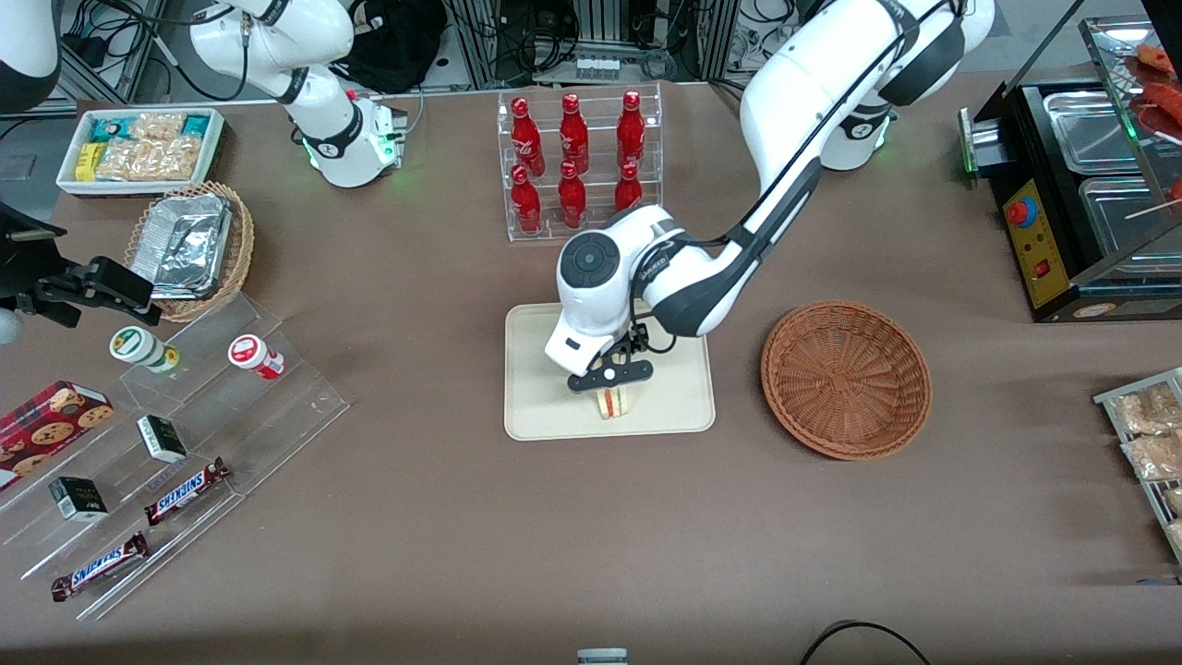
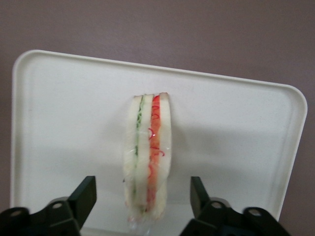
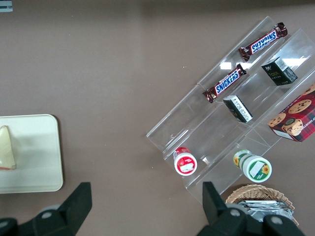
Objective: Place sandwich from basket to tray
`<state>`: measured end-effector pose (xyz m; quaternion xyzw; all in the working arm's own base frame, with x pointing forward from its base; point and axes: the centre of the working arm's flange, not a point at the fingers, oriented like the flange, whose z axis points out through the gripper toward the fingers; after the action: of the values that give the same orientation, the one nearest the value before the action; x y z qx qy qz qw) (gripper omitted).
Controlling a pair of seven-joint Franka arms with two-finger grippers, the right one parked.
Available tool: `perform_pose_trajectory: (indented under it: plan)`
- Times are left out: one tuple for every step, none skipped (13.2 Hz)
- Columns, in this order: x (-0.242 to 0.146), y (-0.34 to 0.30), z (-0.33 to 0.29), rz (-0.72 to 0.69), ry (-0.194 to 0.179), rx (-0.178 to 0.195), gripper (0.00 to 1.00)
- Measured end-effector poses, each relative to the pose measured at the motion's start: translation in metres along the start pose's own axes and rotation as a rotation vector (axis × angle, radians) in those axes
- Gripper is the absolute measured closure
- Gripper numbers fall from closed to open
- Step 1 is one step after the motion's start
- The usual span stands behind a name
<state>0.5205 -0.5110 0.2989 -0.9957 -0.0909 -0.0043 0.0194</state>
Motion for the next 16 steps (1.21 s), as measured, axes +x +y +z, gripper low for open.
perform_pose_trajectory:
  plan:
    - [0.001, -0.005, -0.017, -0.004, 0.005, 0.020, 0.01]
    - [0.001, -0.013, -0.035, -0.012, 0.006, 0.051, 0.00]
    - [0.004, -0.025, -0.053, -0.027, 0.005, 0.088, 0.00]
    - [0.013, -0.040, -0.071, -0.052, 0.007, 0.113, 0.00]
    - [0.028, -0.058, -0.085, -0.083, 0.009, 0.120, 0.00]
    - [0.043, -0.075, -0.094, -0.100, 0.005, 0.118, 0.00]
    - [0.056, -0.091, -0.099, -0.109, -0.001, 0.119, 0.00]
    - [0.068, -0.109, -0.100, -0.115, -0.008, 0.126, 0.00]
    - [0.077, -0.126, -0.100, -0.114, -0.023, 0.127, 0.00]
    - [0.085, -0.144, -0.103, -0.108, -0.043, 0.122, 0.00]
    - [0.093, -0.162, -0.107, -0.106, -0.052, 0.119, 0.00]
    - [0.099, -0.180, -0.113, -0.108, -0.054, 0.119, 0.00]
    - [0.105, -0.197, -0.118, -0.111, -0.053, 0.122, 0.00]
    - [0.108, -0.211, -0.122, -0.114, -0.054, 0.129, 0.00]
    - [0.108, -0.223, -0.125, -0.114, -0.056, 0.137, 0.00]
    - [0.106, -0.232, -0.126, -0.107, -0.058, 0.146, 0.00]
